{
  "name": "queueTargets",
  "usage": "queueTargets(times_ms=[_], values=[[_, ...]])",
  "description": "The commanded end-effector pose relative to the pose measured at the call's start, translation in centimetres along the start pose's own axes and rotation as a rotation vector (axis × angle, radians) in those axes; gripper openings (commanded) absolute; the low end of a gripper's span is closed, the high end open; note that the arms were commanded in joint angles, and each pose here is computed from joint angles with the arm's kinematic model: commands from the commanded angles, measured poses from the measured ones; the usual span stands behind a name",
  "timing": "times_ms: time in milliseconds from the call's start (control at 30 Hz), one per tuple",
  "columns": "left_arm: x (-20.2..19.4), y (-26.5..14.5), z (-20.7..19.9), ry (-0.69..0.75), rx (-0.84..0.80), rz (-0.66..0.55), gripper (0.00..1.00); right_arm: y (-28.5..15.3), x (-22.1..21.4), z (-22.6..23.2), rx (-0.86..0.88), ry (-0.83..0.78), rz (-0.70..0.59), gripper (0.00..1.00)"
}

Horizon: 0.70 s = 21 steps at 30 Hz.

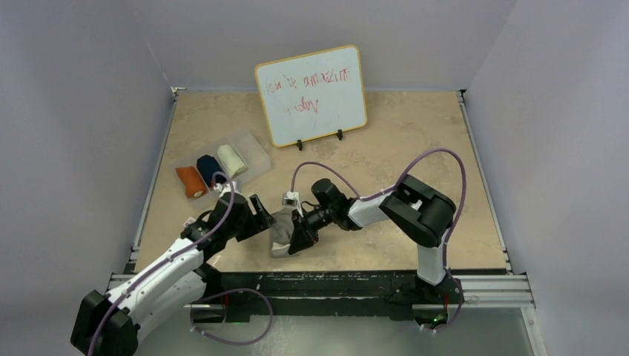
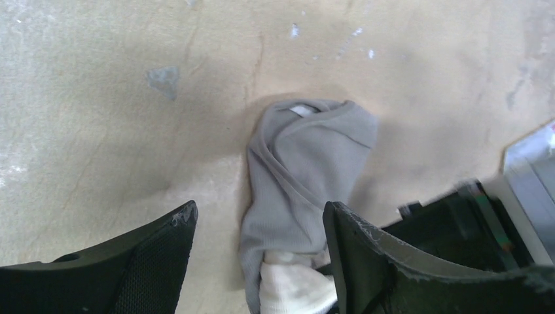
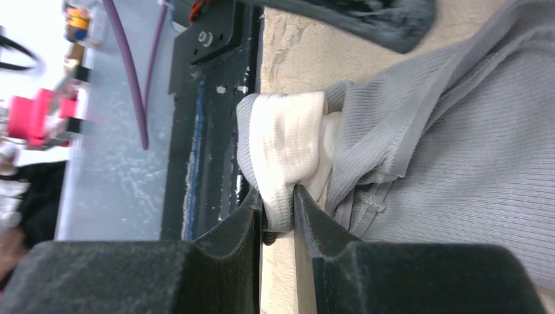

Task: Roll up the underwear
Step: Roll the underwear to the center of the board.

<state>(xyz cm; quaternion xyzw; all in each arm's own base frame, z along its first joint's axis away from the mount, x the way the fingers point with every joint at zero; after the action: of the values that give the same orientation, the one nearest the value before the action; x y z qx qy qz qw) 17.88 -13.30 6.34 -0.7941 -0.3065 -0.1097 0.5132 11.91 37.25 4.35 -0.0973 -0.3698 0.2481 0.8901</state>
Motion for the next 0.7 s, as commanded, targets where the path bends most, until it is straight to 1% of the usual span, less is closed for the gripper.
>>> queueTargets(times_ms=[0, 133, 367, 533, 667], values=[[-0.8, -0.9, -1.0, 0.004, -0.122, 0.007, 0.70, 0.1, -0.9, 0.1, 0.076, 0.232, 0.044, 0.06], [-2.0, -1.3, -1.6, 0.010, -0.222, 0.032, 0.70, -0.4, -1.0, -1.0, 0.070, 0.323, 0.040, 0.06], [-4.4, -2.0, -2.6, 0.016, -0.365, 0.127, 0.69, -0.9, -1.1, -2.2, 0.082, 0.464, 0.042, 0.09], [-6.1, -1.7, -2.4, -0.025, -0.381, 0.209, 0.68, -0.9, -1.1, -2.9, 0.072, 0.516, 0.039, 0.10], [-6.3, -1.7, -2.6, -0.070, -0.428, 0.193, 0.68, -0.9, -1.2, -3.3, 0.062, 0.548, 0.030, 0.11]])
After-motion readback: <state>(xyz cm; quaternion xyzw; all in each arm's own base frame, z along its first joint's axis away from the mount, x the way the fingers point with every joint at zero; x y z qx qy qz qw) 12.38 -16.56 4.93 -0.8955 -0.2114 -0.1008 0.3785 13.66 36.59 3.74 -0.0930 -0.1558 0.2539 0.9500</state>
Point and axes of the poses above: each gripper's point midway between its finger pads, its own y axis out along the fingers, its own z axis along the line the jaws close on, x = y × z, the point moved 2 cm from there along -y, back along the fingers, and after that the axes turned 6 degrees about y, right-handed, at the moved point
